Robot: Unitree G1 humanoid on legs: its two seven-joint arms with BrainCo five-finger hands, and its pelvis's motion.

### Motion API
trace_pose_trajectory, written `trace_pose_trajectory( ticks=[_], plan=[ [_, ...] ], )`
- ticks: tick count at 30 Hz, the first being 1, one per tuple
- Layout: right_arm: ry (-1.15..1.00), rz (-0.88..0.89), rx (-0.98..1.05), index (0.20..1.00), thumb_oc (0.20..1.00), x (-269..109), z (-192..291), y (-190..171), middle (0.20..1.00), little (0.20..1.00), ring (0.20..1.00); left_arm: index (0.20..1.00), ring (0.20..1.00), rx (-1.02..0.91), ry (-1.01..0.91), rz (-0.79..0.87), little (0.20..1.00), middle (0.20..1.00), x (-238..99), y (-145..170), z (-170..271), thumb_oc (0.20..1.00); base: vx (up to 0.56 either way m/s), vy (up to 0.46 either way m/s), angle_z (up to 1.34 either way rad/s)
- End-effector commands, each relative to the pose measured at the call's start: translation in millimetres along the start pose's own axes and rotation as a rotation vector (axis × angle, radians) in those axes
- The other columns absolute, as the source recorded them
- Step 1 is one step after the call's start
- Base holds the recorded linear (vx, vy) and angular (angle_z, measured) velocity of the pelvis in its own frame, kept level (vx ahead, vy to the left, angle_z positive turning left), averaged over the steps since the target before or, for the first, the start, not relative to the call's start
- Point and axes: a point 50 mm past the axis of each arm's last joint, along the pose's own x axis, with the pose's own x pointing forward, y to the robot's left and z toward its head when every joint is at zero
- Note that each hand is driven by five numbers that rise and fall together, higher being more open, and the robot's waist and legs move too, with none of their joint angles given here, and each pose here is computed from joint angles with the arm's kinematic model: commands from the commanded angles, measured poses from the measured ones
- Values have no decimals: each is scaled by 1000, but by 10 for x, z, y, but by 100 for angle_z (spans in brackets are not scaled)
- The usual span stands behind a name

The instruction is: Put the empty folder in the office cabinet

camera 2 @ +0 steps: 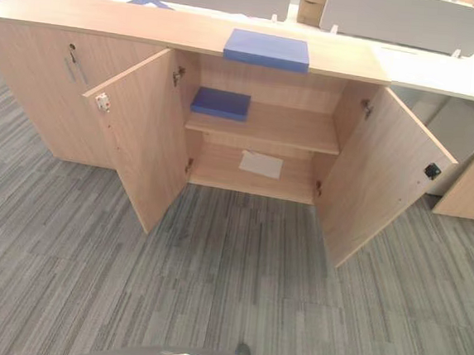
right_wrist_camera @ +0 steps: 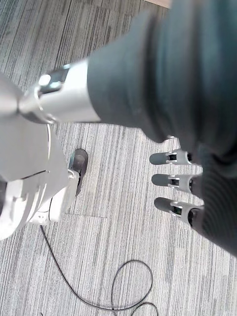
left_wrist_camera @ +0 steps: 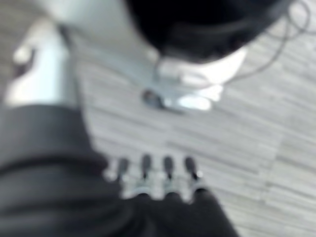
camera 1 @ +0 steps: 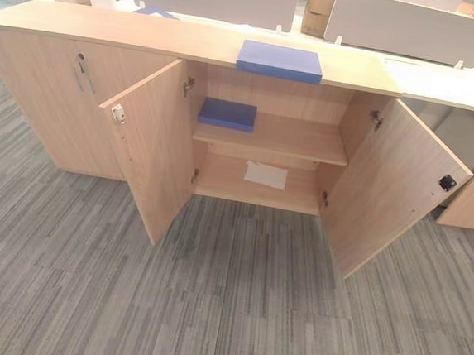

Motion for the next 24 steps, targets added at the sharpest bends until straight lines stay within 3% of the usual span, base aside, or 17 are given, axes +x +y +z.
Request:
trace_pose_trajectory(
  ticks=[1,24],
  plan=[
    [-38,-11,-50,1000,1000,-9,175,-48,1000,1000,1000,1000,1000,-11,-17,-26,1000,1000,26,-132,92,1000,0,0,0],
    [-46,-15,-39,1000,1000,-10,188,-51,1000,1000,1000,1000,1000,-41,-18,-31,1000,1000,28,-139,91,1000,0,0,0]
  ],
)
